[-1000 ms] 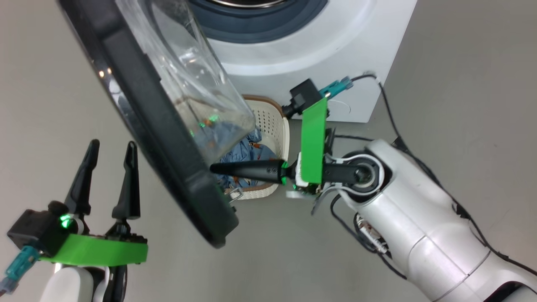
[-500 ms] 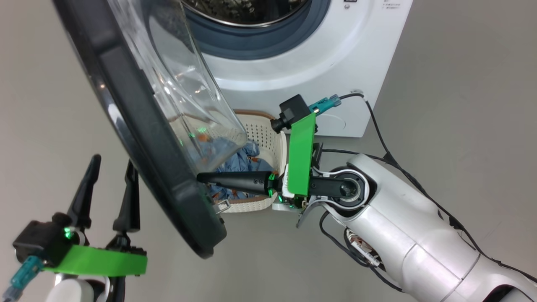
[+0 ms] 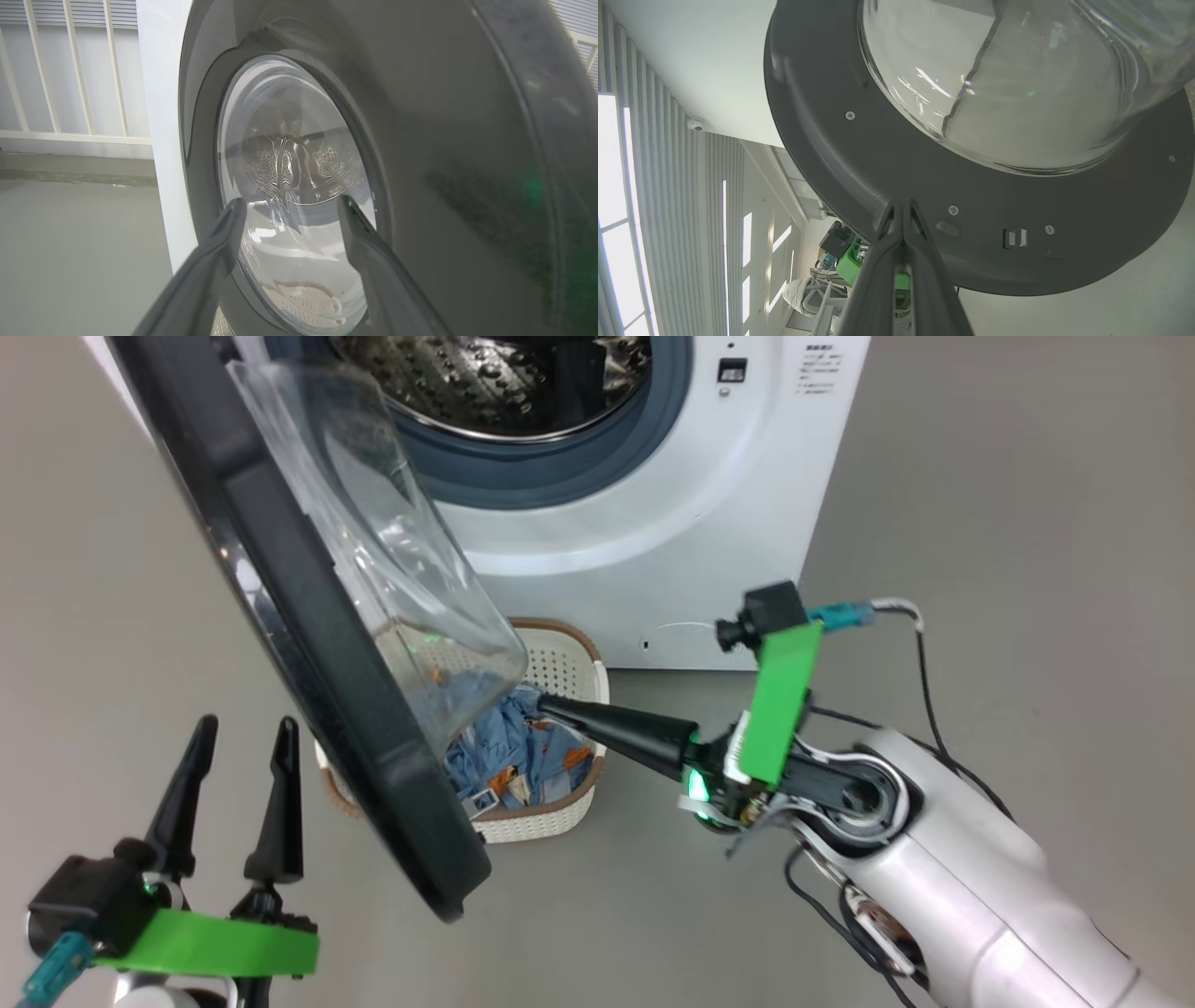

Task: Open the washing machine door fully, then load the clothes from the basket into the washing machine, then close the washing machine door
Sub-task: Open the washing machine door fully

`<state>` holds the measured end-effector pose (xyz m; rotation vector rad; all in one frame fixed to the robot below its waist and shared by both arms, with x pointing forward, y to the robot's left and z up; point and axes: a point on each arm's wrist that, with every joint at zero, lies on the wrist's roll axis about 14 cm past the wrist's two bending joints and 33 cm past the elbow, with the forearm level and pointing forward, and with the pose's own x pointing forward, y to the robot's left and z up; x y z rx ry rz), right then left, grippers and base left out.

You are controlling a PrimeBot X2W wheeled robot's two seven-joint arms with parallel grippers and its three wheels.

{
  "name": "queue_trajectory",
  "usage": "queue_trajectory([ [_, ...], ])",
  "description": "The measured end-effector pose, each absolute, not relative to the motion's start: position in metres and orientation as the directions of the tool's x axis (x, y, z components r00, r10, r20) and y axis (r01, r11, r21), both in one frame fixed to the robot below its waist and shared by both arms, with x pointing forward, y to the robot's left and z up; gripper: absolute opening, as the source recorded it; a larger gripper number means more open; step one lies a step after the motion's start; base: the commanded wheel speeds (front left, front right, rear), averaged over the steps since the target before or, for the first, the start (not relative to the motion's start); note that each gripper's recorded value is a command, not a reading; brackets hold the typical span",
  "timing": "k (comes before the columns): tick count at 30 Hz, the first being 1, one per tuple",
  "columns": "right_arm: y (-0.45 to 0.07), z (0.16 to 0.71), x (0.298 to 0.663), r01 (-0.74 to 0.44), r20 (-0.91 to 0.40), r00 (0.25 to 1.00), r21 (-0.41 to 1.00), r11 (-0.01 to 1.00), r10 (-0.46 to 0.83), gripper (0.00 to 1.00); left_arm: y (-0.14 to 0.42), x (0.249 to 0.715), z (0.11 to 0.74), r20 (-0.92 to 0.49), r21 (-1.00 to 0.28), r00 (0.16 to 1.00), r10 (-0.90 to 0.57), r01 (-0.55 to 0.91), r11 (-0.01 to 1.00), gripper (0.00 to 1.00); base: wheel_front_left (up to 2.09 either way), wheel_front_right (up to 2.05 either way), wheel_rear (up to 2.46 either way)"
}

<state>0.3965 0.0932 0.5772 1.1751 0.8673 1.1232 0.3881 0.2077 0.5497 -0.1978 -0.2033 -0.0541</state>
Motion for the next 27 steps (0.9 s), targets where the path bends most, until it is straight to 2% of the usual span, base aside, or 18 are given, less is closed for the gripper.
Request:
queue_trajectory([
  [14,0.056,0.568,0.396,-0.158,0.071,0.407,0.987,-0.006,0.911,0.0,0.205,0.387,0.544,0.19,-0.192,0.981,-0.039,0.076,0.978,1.0,0.0,0.0,0.0],
  [15,0.053,0.568,0.397,-0.156,0.076,0.422,0.988,-0.01,0.903,0.11,0.205,0.387,0.544,0.192,-0.192,0.981,-0.039,0.076,0.978,1.0,0.0,0.0,0.0],
  [17,0.047,0.568,0.398,-0.152,0.081,0.449,0.988,-0.013,0.89,0.42,0.205,0.388,0.545,0.194,-0.192,0.98,-0.038,0.076,0.978,1.0,0.0,0.0,0.0],
  [18,0.043,0.568,0.399,-0.151,0.086,0.469,0.988,-0.016,0.879,0.8,0.205,0.388,0.545,0.195,-0.193,0.98,-0.038,0.077,0.978,1.0,0.0,0.0,0.0],
  [19,0.04,0.568,0.402,-0.152,0.089,0.492,0.988,-0.015,0.866,1.0,0.205,0.387,0.545,0.195,-0.193,0.98,-0.039,0.077,0.978,1.0,0.0,0.0,0.0],
  [22,0.026,0.573,0.412,-0.175,0.105,0.572,0.985,-0.005,0.814,1.0,0.204,0.386,0.543,0.19,-0.195,0.981,-0.039,0.077,0.978,1.0,0.0,0.0,0.0],
  [25,0.005,0.578,0.43,-0.222,0.125,0.685,0.974,0.043,0.718,1.0,0.204,0.385,0.541,0.185,-0.197,0.982,-0.039,0.076,0.977,1.0,0.0,0.0,0.0],
  [27,-0.006,0.578,0.437,-0.252,0.125,0.733,0.963,0.096,0.668,1.0,0.204,0.386,0.542,0.187,-0.197,0.982,-0.038,0.076,0.977,1.0,0.0,0.0,0.0],
])
